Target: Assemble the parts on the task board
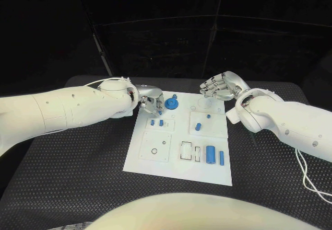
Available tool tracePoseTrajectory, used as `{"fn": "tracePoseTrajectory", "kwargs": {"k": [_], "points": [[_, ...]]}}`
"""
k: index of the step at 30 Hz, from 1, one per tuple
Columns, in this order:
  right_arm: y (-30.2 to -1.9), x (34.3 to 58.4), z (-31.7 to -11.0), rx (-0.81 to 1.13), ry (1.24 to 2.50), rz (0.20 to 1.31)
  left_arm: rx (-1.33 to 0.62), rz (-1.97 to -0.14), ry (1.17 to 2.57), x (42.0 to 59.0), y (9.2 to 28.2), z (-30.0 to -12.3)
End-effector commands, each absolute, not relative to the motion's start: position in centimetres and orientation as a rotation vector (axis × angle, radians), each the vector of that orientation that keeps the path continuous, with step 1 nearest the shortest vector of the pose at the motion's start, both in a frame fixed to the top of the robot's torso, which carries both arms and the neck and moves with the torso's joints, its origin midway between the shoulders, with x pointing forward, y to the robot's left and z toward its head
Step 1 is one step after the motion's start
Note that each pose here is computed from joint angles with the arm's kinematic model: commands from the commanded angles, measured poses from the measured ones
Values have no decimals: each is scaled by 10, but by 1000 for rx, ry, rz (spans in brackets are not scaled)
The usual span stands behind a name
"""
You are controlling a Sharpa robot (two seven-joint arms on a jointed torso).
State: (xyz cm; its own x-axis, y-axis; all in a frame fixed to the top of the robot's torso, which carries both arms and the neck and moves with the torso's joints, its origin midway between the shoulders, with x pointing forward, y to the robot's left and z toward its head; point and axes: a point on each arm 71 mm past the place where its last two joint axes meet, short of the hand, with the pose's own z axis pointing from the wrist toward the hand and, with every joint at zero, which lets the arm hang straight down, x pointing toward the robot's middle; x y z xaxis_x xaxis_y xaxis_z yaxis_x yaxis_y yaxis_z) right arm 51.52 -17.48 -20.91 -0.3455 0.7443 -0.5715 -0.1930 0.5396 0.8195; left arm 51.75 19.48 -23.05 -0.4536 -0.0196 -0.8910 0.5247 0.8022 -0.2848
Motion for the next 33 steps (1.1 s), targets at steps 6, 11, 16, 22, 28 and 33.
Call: {"fn": "tracePoseTrajectory", "kwargs": {"k": [6, 11, 16, 22, 28, 33], "points": [[-173, 515, -208, 462, 1658, 1054, 375, -652, 1979, 518, 194, -232], [-173, 515, -209, 462, 1661, 1054, 371, -641, 1987, 518, 195, -232], [-173, 515, -209, 462, 1662, 1053, 369, -635, 1991, 519, 195, -232], [-174, 515, -209, 463, 1663, 1051, 368, -632, 1992, 519, 195, -233], [-175, 515, -209, 465, 1662, 1047, 367, -633, 1992, 519, 195, -233], [-177, 515, -209, 460, 1661, 1037, 366, -633, 1990, 518, 197, -232]]}}
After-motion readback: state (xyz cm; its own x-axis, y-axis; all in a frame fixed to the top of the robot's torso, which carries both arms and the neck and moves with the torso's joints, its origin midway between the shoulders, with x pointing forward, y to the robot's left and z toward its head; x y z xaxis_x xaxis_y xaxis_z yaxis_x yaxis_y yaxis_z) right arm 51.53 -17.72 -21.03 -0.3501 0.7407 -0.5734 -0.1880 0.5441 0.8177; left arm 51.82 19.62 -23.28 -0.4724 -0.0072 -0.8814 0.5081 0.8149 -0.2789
